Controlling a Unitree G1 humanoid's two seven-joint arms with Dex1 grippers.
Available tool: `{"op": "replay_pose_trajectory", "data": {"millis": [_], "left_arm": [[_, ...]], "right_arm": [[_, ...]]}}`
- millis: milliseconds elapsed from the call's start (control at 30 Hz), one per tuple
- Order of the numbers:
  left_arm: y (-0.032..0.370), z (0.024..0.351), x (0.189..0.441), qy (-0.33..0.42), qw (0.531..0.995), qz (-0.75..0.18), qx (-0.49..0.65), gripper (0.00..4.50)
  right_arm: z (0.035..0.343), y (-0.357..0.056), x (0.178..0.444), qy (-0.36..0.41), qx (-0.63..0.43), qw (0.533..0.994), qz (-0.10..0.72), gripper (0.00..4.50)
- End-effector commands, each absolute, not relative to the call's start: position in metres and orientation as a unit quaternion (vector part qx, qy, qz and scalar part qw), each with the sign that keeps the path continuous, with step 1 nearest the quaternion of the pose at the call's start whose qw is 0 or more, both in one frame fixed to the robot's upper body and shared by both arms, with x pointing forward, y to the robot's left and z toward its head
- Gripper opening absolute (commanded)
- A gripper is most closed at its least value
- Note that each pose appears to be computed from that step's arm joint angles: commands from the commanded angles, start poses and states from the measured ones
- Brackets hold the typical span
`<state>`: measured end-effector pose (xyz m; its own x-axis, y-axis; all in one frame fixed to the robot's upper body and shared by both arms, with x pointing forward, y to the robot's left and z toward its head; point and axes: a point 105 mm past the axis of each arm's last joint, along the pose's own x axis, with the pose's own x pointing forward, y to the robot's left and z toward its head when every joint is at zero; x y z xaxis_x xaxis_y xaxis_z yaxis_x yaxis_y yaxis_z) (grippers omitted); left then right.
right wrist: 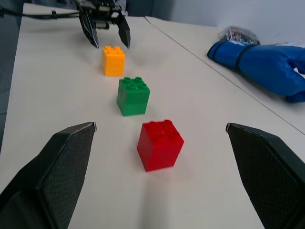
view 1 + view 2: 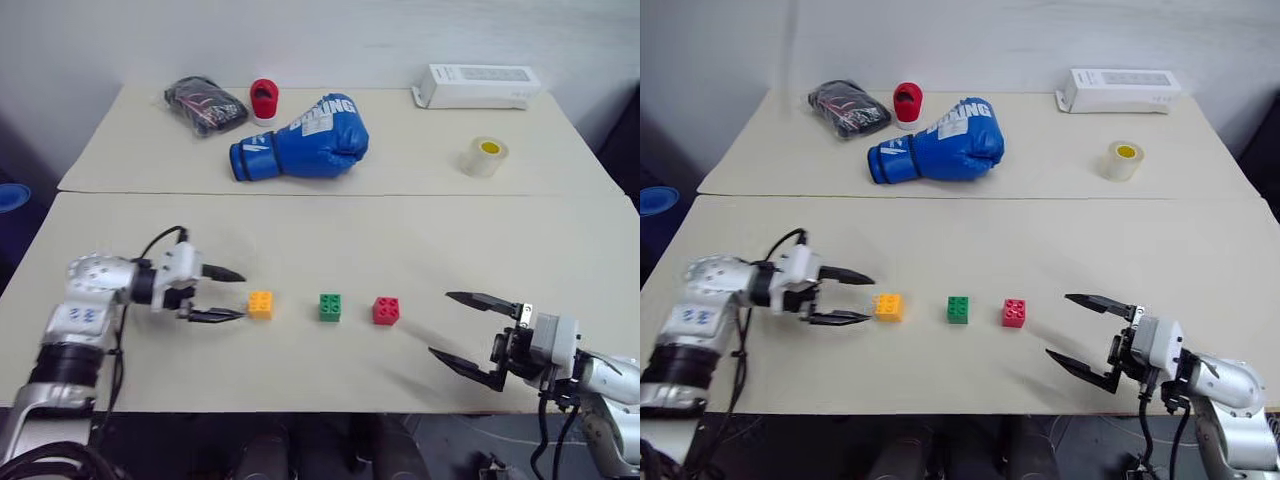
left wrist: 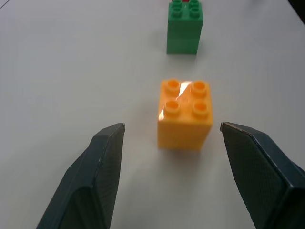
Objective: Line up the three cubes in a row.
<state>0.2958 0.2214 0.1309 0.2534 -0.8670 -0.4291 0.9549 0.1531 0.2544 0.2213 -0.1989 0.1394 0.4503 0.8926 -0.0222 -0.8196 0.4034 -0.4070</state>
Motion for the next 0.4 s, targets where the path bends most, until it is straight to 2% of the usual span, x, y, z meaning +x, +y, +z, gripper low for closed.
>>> {"op": "replay_pose_trajectory", "data": {"millis": [33, 200, 300, 400], "left_arm": [[0.256, 0.147, 0.29, 0.07, 0.796, -0.538, 0.269, 3.38], [0.296, 0.145, 0.271, 0.088, 0.849, -0.462, 0.242, 3.38], [0.304, 0.137, 0.258, 0.104, 0.857, -0.446, 0.235, 3.38], [0.307, 0.136, 0.258, 0.109, 0.865, -0.433, 0.227, 3.38]], "right_arm": [[0.162, -0.213, 0.228, -0.122, -0.216, 0.825, 0.508, 4.5], [0.177, -0.234, 0.239, -0.116, -0.251, 0.819, 0.502, 4.5], [0.174, -0.24, 0.243, -0.099, -0.265, 0.807, 0.519, 4.5], [0.174, -0.241, 0.248, -0.097, -0.265, 0.803, 0.524, 4.5]]}}
